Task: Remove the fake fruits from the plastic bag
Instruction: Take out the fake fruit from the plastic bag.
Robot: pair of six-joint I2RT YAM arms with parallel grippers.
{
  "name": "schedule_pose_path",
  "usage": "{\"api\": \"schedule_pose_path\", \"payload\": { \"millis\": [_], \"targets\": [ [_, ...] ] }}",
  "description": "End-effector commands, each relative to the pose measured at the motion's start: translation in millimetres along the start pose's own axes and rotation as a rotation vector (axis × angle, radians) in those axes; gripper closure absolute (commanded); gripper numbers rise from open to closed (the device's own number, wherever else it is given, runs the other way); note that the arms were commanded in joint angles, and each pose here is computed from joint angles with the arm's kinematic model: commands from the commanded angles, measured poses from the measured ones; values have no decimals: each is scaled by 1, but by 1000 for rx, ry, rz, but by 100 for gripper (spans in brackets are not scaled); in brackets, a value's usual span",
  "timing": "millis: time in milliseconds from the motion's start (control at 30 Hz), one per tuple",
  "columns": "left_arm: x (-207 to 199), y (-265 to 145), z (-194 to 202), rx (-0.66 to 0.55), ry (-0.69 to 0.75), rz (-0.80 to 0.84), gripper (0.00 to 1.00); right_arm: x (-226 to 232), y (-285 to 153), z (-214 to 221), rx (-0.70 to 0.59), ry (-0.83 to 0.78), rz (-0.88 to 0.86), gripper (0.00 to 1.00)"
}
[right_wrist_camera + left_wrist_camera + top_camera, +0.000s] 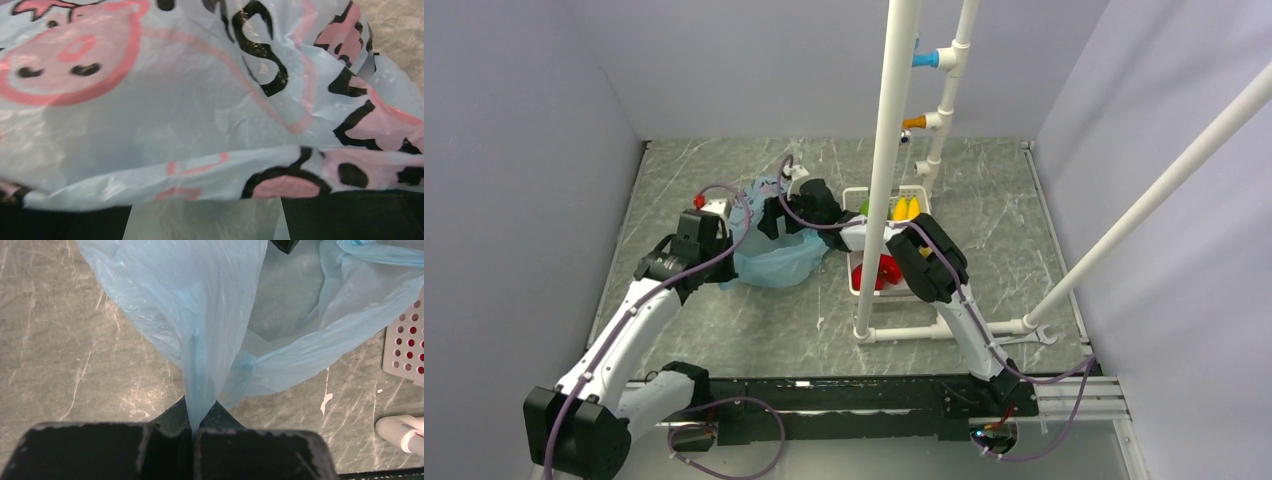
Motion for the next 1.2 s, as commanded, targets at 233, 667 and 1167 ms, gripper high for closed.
{"api": "schedule_pose_path", "payload": {
  "millis": [233, 667, 1167],
  "targets": [
    [-21, -14, 24, 40, -118, 121, 86, 9, -21, 15, -41, -22, 58, 0],
    [48, -84, -138, -326, -315, 101, 27, 7, -37, 27, 26, -16, -4, 0],
    [135, 141, -133, 2, -538, 49, 58, 38, -26, -9, -25, 45, -127, 0]
  ]
}}
Point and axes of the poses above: each gripper's point midway between its finger pads, its own y axis out along the fingers, its own x axis along the line the jaws close on, z = x × y, the point moved 2 cm from there along -y, back along the fingers, and after that the axes turned 11 degrees about y, right-handed, at the moved point
